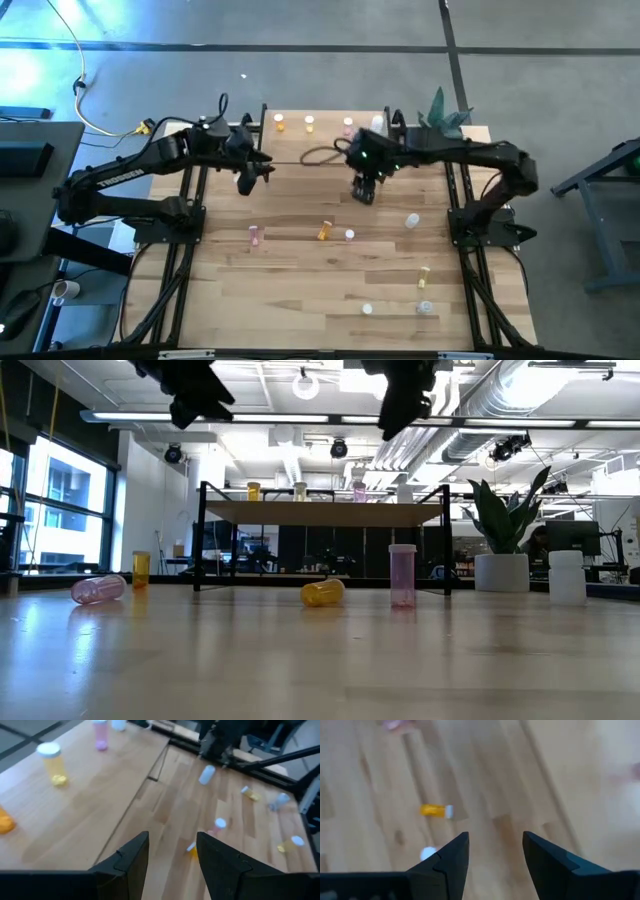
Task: Pick and place medicine bottles onto shelf by color
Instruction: Put the right pink pill bottle on the shelf aligned with other pink pill bottle
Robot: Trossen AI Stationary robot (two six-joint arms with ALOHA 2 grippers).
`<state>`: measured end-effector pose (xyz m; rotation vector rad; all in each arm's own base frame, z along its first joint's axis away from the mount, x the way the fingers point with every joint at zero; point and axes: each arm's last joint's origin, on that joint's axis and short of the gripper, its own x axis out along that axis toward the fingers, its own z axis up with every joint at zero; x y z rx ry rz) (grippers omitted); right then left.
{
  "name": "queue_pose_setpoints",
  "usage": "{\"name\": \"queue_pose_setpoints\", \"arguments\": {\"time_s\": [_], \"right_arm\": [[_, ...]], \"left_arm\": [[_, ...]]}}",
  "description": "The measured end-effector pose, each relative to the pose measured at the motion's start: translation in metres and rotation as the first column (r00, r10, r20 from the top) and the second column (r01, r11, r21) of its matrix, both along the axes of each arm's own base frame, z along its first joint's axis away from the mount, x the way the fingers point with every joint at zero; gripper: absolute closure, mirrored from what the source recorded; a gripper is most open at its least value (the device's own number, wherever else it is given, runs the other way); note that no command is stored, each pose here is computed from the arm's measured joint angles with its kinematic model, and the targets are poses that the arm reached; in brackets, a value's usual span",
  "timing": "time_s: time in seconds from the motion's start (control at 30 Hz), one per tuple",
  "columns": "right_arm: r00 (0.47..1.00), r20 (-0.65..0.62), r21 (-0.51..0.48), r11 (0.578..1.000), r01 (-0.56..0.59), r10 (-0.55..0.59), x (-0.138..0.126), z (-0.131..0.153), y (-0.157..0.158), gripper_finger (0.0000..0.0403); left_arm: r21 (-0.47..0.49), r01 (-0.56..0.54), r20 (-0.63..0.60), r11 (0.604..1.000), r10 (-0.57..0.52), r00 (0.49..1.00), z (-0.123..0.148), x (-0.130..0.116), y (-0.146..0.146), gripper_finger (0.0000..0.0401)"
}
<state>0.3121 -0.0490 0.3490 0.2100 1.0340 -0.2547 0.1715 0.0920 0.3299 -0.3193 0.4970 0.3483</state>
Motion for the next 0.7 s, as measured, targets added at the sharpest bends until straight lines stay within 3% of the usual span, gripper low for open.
{"name": "queue_pose_setpoints", "arguments": {"time_s": [0.3, 0.43, 0.57, 0.7], "right_arm": [[0.987, 0.159, 0.122, 0.992, 0.01, -0.029, -0.03, -0.031, 0.043, 0.0226], [0.986, 0.158, 0.172, 0.985, 0.025, -0.052, -0.035, -0.047, 0.056, 0.0226], [0.992, 0.123, 0.174, 0.985, 0.001, -0.022, -0.038, -0.062, 0.068, 0.0226], [0.986, 0.167, 0.161, 0.986, -0.049, 0.022, -0.036, -0.075, 0.077, 0.0226]], "left_arm": [[-0.021, 0.095, 0.031, 0.995, -0.095, 0.995, 0.004, 0.005, -0.022, 0.0245], [-0.057, 0.126, 0.041, 0.99, -0.124, 0.991, 0.004, 0.009, -0.031, 0.0245], [-0.1, 0.148, 0.051, 0.984, -0.143, 0.988, 0.004, 0.011, -0.039, 0.0245], [-0.124, 0.179, 0.054, 0.976, -0.174, 0.983, 0.004, 0.013, -0.047, 0.0245]]}}
